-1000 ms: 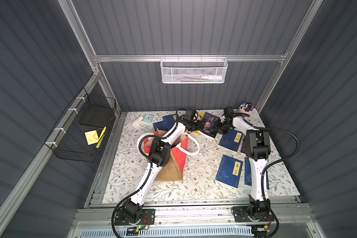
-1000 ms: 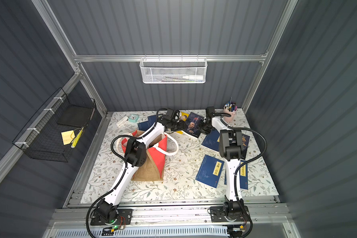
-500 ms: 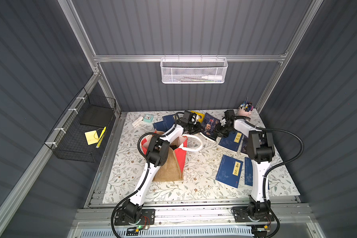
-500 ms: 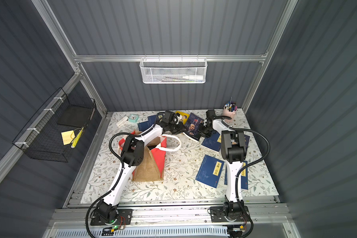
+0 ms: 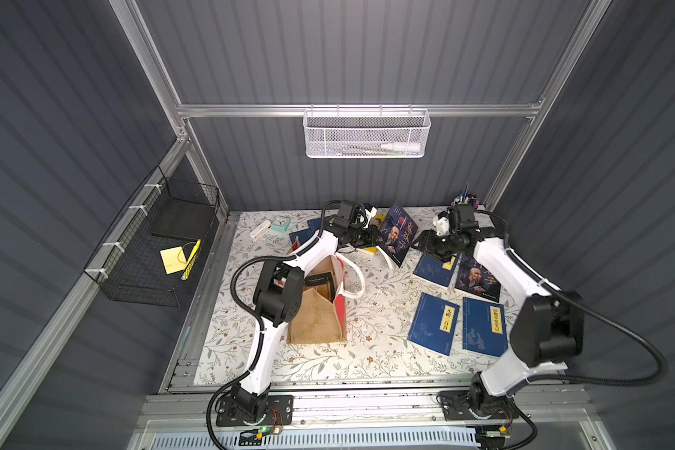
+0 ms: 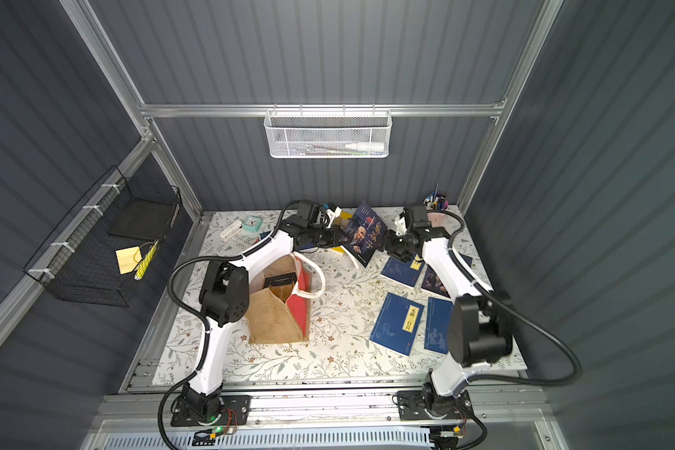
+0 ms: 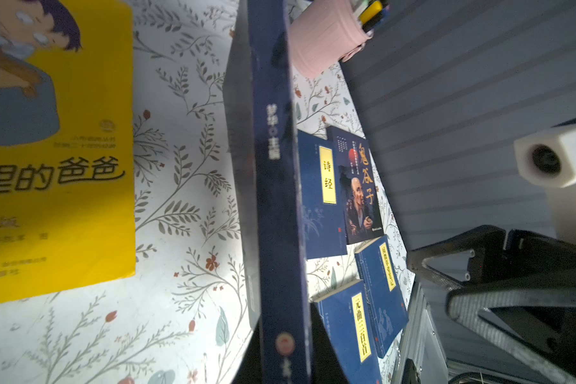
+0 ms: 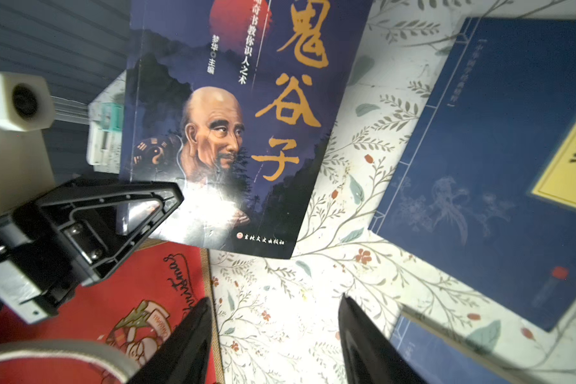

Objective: Put the books into the canvas bag
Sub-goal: Pick up the book from the center of the board.

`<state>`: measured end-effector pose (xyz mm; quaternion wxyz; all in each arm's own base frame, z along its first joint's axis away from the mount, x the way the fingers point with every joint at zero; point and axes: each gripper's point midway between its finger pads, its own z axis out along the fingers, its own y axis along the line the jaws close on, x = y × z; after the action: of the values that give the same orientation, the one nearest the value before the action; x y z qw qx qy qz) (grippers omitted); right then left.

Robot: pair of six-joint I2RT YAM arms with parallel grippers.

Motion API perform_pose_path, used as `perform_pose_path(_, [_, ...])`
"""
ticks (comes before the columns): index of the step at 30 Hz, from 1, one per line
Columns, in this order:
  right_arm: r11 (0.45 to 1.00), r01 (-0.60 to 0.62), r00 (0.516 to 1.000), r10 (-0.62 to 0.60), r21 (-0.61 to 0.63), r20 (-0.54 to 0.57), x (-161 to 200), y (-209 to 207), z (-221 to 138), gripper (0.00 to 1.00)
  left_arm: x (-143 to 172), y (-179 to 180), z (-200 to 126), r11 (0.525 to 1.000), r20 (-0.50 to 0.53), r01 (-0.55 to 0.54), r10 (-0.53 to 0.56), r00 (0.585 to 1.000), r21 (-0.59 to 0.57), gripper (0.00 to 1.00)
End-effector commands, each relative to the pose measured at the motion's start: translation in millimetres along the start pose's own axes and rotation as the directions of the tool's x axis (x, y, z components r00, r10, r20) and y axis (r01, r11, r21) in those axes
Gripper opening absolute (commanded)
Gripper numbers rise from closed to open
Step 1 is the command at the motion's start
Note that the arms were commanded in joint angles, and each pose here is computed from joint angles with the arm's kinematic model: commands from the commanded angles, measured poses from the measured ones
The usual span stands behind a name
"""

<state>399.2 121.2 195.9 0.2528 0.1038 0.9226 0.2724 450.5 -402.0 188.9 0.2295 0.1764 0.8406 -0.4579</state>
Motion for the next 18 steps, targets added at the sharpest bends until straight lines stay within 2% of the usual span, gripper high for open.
perform_pose_path(1, [0.996, -0.004, 0.999, 0.009, -0.088, 0.053, 12.0, 16.0, -29.3, 0.64, -35.1, -71.5, -55.3, 0.971, 0.15, -0.227, 0.214, 0.965, 0.073, 0.0])
perform_pose_path(5, [0.98, 0.03, 0.984, 0.006, -0.198, 0.179, 15.8, 35.6, -63.9, 0.66, -35.2, -99.1, -94.1, 0.955, 0.204, -0.293, 0.277, 0.939, 0.05, 0.0])
perform_pose_path(8, [0.943, 0.067, 0.968, 0.018, -0.327, 0.251, 15.5, 59.3, -86.5, 0.67, -35.4, -115.4, -122.7, 0.944, 0.249, -0.331, 0.318, 0.915, 0.013, 0.0])
perform_pose_path(12, [0.874, 0.135, 0.958, 0.006, -0.468, 0.288, 16.3, 97.7, -106.5, 0.7, -30.0, -136.6, -157.7, 0.93, 0.296, -0.367, 0.353, 0.888, -0.01, 0.0])
perform_pose_path(18, [0.745, 0.308, 0.937, -0.131, -0.591, 0.323, 32.8, 164.7, -123.6, 0.78, -16.9, -160.6, -201.4, 0.918, 0.341, -0.396, 0.375, 0.862, -0.009, 0.0])
